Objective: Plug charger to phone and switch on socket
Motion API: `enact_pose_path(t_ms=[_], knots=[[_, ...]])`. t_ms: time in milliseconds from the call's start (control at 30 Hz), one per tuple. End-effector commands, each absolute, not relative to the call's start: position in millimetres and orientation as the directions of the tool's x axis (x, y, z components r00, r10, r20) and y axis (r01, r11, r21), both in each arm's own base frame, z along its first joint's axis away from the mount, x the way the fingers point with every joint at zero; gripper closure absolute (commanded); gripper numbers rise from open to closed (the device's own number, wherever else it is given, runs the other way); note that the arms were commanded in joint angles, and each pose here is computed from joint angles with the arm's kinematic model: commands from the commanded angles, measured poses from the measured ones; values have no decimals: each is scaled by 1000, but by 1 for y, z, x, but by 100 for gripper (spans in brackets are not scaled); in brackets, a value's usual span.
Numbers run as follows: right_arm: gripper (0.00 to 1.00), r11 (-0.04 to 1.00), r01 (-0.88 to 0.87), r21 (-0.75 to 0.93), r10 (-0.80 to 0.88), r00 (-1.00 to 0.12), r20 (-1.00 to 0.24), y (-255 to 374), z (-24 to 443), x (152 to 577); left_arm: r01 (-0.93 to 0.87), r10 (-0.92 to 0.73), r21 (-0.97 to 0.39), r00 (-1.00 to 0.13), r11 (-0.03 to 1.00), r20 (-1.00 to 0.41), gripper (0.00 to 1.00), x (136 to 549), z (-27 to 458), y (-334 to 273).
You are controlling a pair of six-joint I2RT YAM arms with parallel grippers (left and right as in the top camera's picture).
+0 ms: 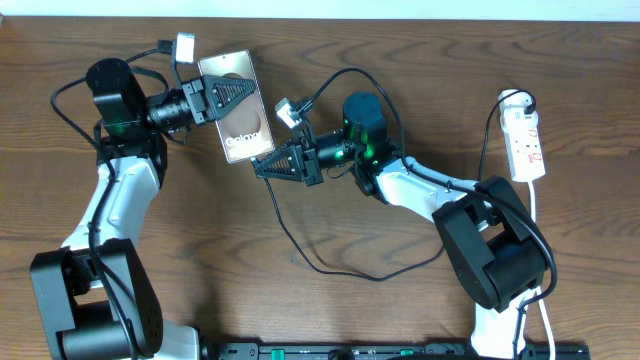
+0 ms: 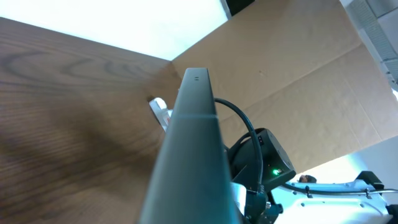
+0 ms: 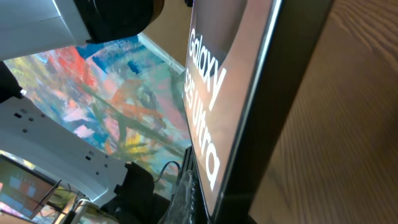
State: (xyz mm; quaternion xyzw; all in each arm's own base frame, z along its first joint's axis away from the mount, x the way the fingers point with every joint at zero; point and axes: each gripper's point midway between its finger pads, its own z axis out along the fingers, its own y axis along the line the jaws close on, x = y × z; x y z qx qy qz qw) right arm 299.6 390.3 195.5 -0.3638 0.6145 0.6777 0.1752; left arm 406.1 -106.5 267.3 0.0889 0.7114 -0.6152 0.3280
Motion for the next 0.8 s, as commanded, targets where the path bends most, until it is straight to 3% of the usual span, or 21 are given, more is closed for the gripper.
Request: enact_pose_path(t_ms=[0,433,767], knots=[[99,-79,-740,668,-74,-664,-744,392,211,336,537,-242,-821,-785,195,-571,93,398,270,-115],[99,-25,-740,672,20,-673,-740,392,222,354,535,-297,-810,-753,242,-586,93,411,273,-111],[99,-20,-751,660,45,-660,-750,384,227,362,606,-197,-778,-752,166,-628,93,390,280,-118]])
